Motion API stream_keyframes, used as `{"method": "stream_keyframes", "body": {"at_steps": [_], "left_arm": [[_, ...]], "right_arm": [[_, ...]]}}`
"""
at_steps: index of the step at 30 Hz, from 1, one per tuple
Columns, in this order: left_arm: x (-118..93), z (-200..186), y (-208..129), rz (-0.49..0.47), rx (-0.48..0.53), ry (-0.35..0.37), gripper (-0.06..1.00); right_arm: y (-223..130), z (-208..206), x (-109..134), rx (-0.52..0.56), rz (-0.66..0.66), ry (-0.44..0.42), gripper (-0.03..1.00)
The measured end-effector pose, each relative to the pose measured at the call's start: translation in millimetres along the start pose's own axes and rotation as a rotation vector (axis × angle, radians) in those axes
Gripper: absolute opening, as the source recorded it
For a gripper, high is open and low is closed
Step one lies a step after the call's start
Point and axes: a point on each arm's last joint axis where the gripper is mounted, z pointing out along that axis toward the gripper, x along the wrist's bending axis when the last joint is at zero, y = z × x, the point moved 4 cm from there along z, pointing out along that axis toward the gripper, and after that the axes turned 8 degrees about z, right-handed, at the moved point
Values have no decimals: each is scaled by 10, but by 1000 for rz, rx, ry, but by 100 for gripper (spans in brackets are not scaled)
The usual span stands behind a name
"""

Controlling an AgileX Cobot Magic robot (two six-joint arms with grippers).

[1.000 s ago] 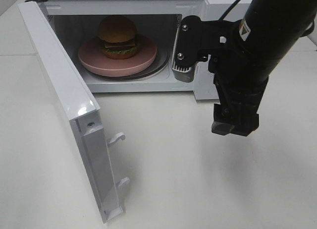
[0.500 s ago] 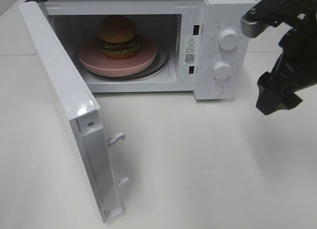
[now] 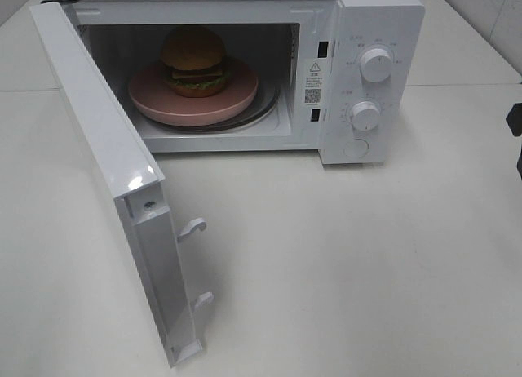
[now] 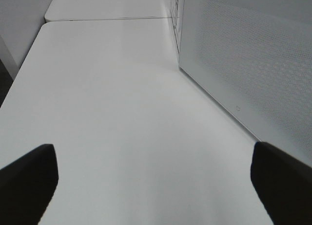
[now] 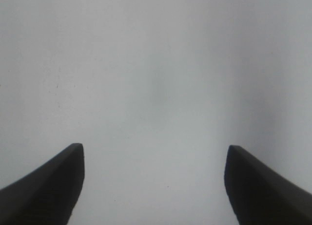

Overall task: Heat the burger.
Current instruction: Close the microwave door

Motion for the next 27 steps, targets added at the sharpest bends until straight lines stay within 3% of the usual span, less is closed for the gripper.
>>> {"method": "stream_keyframes", "body": {"at_steps": [8,14,22,27], "left_arm": [[0,0,0,0,0,0,100],[0,0,0,0,0,0,100],[0,0,0,0,0,0,100],[0,0,0,0,0,0,100]], "right_arm": [[-392,-16,-2,0,34,57,74],[-706,-136,-58,-60,50,84,74],[-1000,-450,-137,-230,75,135,74],[-1402,-645,-183,-345,13,189,74]]}}
